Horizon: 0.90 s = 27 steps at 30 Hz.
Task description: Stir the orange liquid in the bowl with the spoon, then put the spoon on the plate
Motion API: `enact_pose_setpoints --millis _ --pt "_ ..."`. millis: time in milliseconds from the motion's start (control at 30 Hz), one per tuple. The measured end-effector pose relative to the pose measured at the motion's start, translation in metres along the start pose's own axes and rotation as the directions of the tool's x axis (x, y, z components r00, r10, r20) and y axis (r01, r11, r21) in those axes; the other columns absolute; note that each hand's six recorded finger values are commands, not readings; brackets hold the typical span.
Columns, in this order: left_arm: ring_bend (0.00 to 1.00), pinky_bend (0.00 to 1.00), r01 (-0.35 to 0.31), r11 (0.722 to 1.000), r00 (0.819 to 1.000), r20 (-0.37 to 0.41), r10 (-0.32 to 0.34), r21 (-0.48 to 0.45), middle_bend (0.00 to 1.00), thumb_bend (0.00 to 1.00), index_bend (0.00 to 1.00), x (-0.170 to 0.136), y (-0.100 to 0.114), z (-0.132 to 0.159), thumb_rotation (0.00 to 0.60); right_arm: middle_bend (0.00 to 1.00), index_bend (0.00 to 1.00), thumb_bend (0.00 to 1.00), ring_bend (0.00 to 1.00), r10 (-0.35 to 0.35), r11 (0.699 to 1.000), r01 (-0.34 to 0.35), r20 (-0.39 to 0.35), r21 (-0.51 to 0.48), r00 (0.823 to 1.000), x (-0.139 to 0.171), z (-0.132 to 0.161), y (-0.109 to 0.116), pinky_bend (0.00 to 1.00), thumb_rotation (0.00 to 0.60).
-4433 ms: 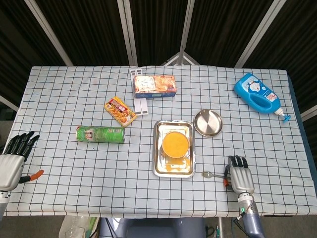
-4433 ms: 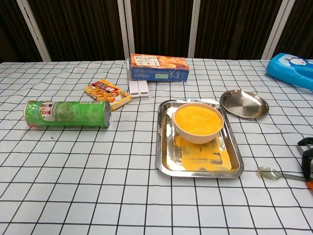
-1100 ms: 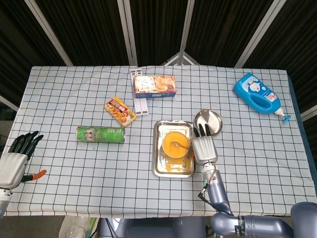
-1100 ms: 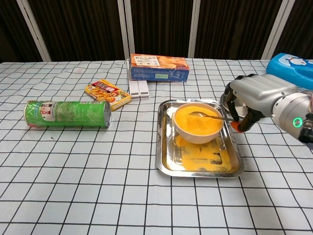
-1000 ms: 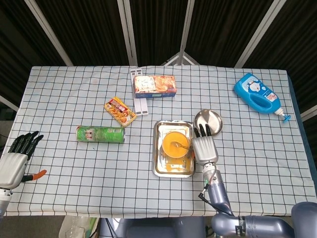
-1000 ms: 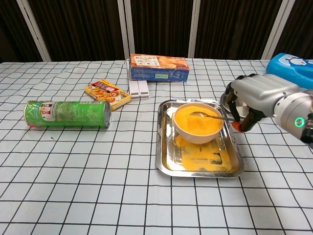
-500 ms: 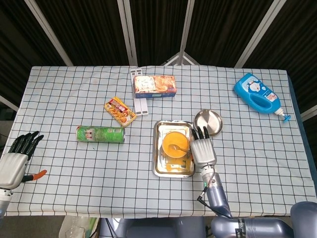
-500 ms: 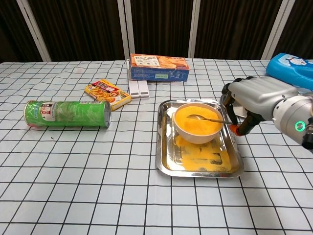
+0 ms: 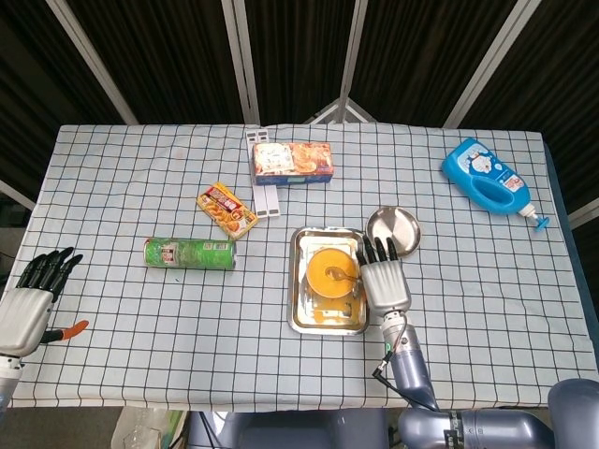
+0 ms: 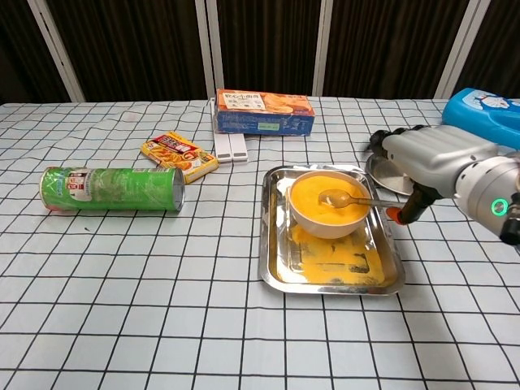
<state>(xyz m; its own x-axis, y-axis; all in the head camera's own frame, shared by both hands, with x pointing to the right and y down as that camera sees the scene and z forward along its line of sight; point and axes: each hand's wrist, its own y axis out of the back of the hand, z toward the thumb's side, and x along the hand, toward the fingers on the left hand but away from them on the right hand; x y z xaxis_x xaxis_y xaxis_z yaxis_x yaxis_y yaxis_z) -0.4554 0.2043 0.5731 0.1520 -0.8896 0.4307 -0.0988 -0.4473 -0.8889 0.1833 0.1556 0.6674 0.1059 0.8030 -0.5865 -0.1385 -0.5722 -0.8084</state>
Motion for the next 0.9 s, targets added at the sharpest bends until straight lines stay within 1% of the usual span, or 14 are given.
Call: enact_pose_setpoints --millis 500,633,733,900 --pt "0.0 0.0 0.0 1.0 1.0 -0.002 0.0 0.0 0.0 0.0 0.0 0.0 0.0 0.0 0.6 0.01 0.0 0.39 0.0 -0.017 1.0 0.016 -0.026 -0.018 1.0 0.011 0.002 0.007 0.0 0.6" --pt "0.0 0.0 0.0 1.0 1.0 -0.001 0.0 0.002 0.0 0.0 0.0 -0.001 0.0 0.0 0.6 0.06 0.04 0.39 0.0 -0.047 0.998 0.046 -0.047 -0.038 0.998 0.02 0.0 0.011 0.0 0.6" --pt "0.0 0.0 -0.002 1.0 1.0 -0.001 0.002 0.004 0.0 0.0 0.0 -0.001 0.0 0.0 0.6 0.06 0.05 0.39 0.0 -0.073 0.995 0.069 -0.063 -0.067 0.995 0.03 -0.004 0.013 0.0 0.6" --pt "0.0 0.0 -0.001 1.0 1.0 -0.003 0.001 0.006 0.0 0.0 0.0 -0.001 0.0 0.0 0.6 0.06 0.05 0.39 0.0 -0.091 0.992 0.084 -0.064 -0.098 0.994 0.048 -0.024 0.013 0.0 0.6"
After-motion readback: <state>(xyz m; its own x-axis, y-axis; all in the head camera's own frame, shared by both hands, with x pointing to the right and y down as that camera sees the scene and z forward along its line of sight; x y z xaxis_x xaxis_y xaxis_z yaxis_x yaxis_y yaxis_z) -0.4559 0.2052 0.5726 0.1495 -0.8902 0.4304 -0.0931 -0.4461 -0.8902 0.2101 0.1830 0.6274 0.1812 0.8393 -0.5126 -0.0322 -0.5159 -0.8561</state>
